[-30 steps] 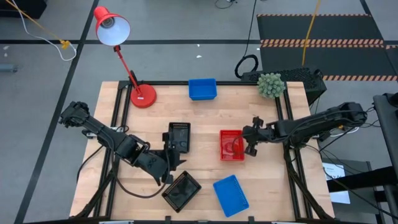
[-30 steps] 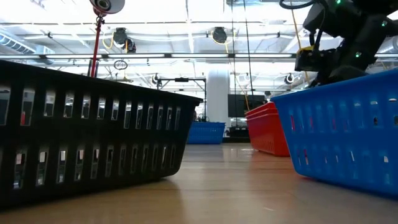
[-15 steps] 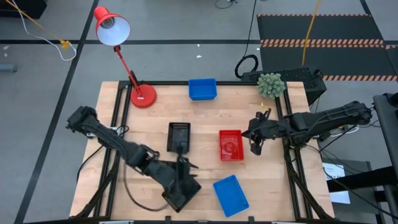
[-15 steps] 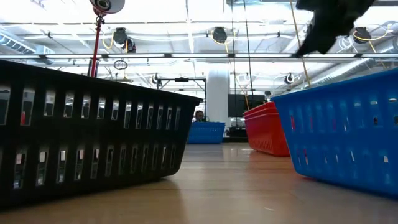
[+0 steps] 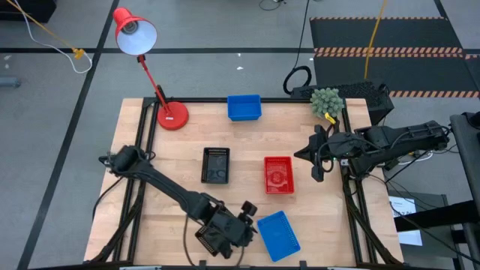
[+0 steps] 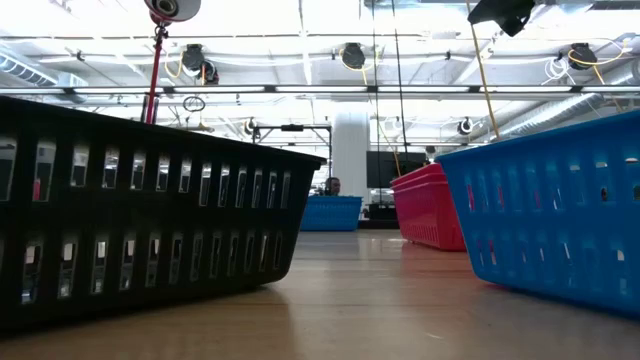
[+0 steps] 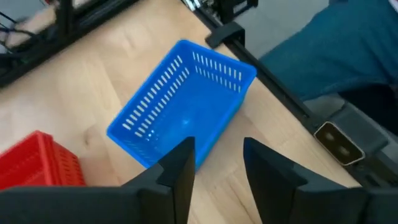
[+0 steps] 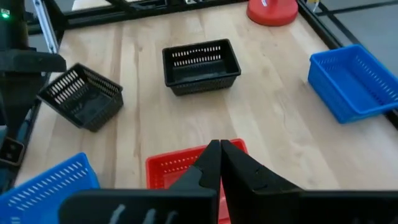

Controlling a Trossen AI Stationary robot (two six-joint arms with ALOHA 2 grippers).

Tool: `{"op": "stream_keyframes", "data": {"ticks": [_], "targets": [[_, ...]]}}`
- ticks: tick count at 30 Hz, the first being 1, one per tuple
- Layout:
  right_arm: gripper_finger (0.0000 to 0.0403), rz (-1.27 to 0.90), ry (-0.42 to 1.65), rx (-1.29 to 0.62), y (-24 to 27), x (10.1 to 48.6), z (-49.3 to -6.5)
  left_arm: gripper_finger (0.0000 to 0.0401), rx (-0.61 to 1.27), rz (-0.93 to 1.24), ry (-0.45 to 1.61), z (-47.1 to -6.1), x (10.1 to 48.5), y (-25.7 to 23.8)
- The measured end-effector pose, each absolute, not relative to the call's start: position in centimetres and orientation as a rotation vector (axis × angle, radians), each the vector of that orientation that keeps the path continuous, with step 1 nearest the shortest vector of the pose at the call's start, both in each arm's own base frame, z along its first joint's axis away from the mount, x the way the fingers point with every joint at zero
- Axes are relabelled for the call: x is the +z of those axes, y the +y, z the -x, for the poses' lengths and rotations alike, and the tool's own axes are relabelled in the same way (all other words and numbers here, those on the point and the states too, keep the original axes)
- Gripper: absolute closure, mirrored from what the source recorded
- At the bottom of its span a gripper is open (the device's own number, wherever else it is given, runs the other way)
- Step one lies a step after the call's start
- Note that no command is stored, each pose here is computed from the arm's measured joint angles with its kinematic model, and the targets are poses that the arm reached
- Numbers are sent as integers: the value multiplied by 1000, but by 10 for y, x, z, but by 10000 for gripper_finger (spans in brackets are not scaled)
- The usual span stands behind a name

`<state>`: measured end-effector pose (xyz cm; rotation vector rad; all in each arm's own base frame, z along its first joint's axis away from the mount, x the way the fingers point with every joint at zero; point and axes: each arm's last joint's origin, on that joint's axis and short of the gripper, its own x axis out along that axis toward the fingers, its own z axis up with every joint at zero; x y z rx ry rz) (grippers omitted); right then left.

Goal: Stack baskets by color
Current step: Stack the bottom blue bin on top of the top blue bins

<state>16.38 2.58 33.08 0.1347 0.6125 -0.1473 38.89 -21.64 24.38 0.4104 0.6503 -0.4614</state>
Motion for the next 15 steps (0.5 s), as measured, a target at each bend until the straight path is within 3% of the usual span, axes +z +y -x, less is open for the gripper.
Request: {"op": "stream_keyframes", "data": {"ticks": [9, 15], "targets": [[399, -101, 657, -125, 29, 327, -161, 175, -437, -420, 701, -419, 225, -216], [399, -96, 657, -110, 31, 327, -161, 173, -458, -468, 737, -424, 204, -218]]}}
